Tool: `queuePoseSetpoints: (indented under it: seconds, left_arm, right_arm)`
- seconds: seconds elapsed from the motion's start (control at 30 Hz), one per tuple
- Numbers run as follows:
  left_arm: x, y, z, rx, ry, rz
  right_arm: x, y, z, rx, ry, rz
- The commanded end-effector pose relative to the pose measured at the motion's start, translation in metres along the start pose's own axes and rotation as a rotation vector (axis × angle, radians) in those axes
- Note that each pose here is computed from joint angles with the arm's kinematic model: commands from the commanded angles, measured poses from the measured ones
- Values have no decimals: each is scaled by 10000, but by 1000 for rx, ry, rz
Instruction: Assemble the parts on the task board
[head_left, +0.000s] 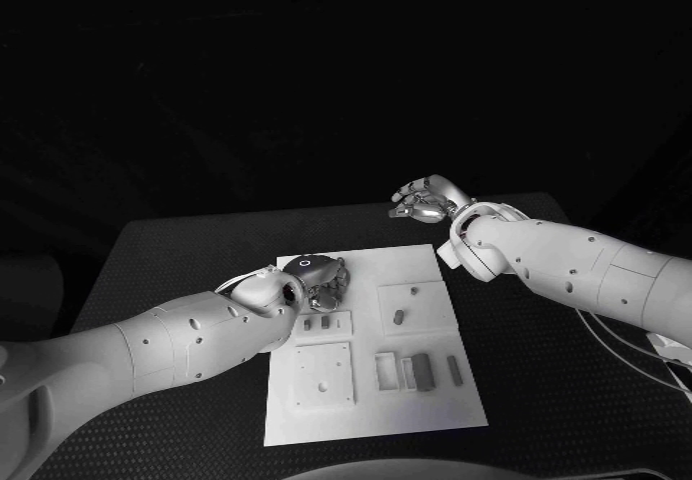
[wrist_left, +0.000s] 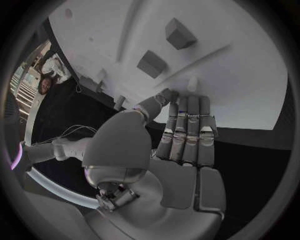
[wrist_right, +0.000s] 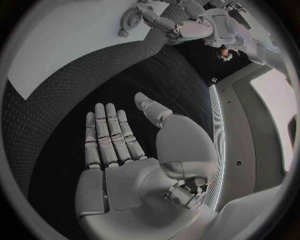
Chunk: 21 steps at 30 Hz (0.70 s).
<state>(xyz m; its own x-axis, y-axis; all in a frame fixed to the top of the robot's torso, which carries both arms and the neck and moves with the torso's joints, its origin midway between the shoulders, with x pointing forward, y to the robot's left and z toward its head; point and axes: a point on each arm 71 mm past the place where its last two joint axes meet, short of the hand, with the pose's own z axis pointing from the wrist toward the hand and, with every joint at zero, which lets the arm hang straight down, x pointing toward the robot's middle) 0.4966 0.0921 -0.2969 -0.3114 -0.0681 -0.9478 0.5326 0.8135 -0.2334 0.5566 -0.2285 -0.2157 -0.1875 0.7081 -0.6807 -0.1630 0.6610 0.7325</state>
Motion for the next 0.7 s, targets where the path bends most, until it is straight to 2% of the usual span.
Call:
queuePoseSetpoints:
  seconds: [0.03, 0.3, 0.7]
  left_arm:
    - [78, -22, -2, 3, 45, 8]
    - [104, -2, -3, -3, 64, 15]
    - [156, -33, -1, 15, 93, 15]
  right_arm:
    - [14, 16, 0, -13, 10, 4]
    - [27, 20, 3, -10, 18, 5]
    - [44, 17, 0, -3, 41, 8]
